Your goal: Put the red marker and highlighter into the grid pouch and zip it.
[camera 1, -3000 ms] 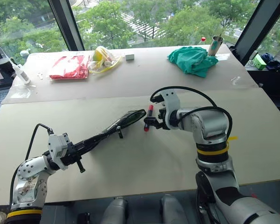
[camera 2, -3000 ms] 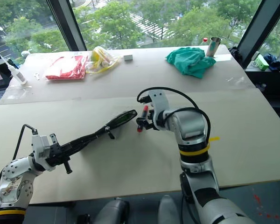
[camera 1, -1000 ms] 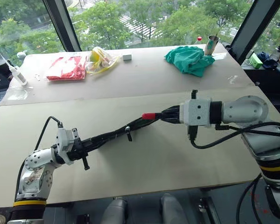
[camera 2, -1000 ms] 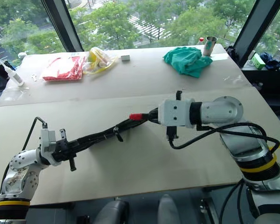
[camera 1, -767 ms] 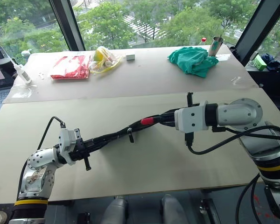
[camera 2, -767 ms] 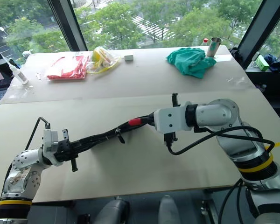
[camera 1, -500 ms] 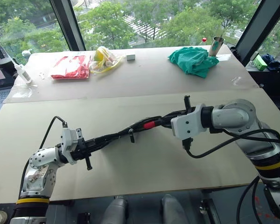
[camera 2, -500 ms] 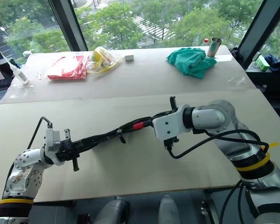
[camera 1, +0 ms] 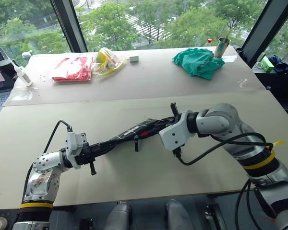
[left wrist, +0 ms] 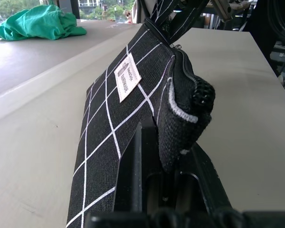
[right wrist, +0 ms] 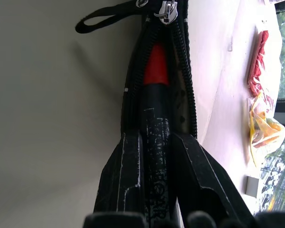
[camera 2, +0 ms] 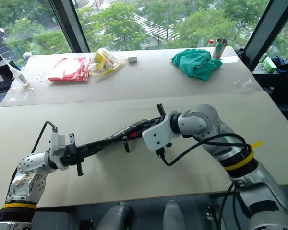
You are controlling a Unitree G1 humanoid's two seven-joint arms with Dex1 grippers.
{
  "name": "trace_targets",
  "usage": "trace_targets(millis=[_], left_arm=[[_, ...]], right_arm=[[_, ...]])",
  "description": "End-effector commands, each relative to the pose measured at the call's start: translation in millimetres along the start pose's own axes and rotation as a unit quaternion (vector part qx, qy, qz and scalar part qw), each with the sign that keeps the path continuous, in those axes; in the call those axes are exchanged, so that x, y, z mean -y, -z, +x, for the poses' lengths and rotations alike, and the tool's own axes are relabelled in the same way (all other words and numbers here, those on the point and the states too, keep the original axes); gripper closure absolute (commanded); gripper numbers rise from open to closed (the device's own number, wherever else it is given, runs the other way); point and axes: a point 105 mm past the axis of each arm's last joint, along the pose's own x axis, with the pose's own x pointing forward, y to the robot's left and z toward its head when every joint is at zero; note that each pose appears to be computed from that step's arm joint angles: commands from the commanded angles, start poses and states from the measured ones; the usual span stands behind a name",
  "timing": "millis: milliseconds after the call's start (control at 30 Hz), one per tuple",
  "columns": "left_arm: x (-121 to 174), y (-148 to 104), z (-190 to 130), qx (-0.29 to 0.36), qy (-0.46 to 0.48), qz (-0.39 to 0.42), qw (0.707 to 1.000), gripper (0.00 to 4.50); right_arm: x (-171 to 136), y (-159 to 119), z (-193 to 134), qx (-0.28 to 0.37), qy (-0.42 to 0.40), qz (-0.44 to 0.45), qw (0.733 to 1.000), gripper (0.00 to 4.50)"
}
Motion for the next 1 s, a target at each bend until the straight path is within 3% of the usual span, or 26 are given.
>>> trace_targets(millis=[33, 267, 433, 500, 667, 900, 1000], left_arm=[[-0.7, -7.9, 2.3, 0.014, 0.006, 0.020, 1.000, 4.50], [-1.3, -7.8, 5.4, 0.017, 0.011, 0.020, 1.000, 4.50], [-2.2, -7.9, 6.4, 0.017, 0.013, 0.020, 1.000, 4.50], [-2.0, -8.0, 6.7, 0.018, 0.013, 0.021, 1.000, 4.50], [-0.7, -7.4, 5.7, 0.017, 0.011, 0.021, 1.000, 4.50], [-2.4, -7.4, 3.8, 0.016, 0.002, 0.023, 1.000, 4.50], [-2.6, -7.1, 2.8, 0.015, 0.001, 0.024, 1.000, 4.50]], right_arm=[[8.4, -4.6, 11.3, 0.002, 0.013, -0.010, 1.000, 4.02], [0.6, -35.8, 32.9, 0.087, 0.009, -0.009, 0.996, 4.02], [-17.7, -29.2, 36.4, 0.092, -0.021, -0.027, 0.995, 4.02], [-13.3, -28.3, 33.4, 0.099, -0.017, 0.007, 0.995, 3.02], [3.6, -8.2, 17.4, 0.071, 0.005, 0.054, 0.996, 1.53], [46.4, 26.8, -50.1, 0.071, 0.074, 0.202, 0.974, 1.53], [24.1, 22.7, -81.5, 0.118, 0.010, 0.321, 0.940, 1.53]])
